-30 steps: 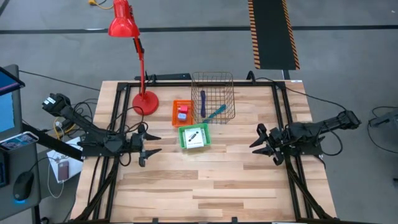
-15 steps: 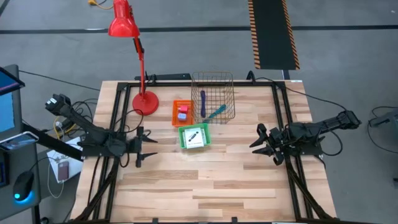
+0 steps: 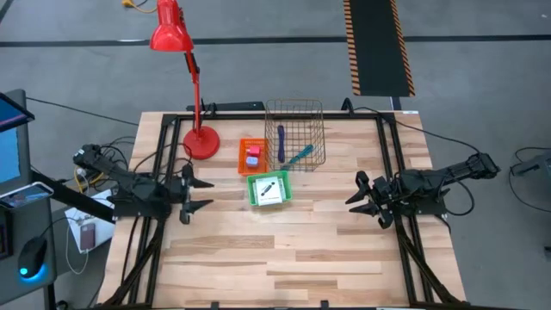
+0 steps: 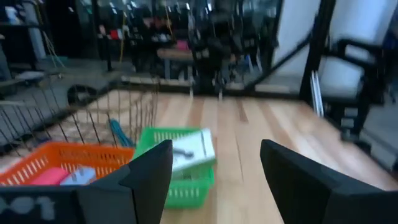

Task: Pick and place items into bin
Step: Return to Home Position

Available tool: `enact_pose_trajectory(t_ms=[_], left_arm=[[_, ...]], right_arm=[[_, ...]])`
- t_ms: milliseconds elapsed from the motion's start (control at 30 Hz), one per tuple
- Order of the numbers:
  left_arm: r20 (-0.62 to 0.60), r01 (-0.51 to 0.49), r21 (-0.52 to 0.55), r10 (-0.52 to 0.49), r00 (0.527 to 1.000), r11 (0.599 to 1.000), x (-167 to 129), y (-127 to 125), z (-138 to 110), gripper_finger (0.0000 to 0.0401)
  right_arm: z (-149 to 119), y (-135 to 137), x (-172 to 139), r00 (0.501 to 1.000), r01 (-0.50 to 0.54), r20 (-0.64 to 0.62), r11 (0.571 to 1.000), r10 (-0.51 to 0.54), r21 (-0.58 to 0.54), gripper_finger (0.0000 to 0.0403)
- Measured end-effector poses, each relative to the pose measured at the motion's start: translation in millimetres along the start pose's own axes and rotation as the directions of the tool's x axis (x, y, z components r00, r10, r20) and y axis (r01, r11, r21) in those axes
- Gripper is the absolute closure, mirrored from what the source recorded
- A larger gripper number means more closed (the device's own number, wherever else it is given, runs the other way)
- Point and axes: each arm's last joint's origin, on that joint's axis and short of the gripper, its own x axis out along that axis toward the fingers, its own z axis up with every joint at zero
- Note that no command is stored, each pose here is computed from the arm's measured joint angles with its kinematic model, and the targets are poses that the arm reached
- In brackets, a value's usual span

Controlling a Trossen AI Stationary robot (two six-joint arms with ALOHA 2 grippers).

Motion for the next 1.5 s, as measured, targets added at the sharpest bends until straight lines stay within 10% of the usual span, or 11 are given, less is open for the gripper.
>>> enact_pose_trajectory(t_ms=[1500], left_arm=[[0.098, -0.092, -0.057, 0.097, 0.990, 0.994, -4, 11, 10, 0.0168]], right_arm=[[-4, -1, 0, 0.999, 0.008, -0.037, 1.000, -0.008, 0.001, 0.0284]])
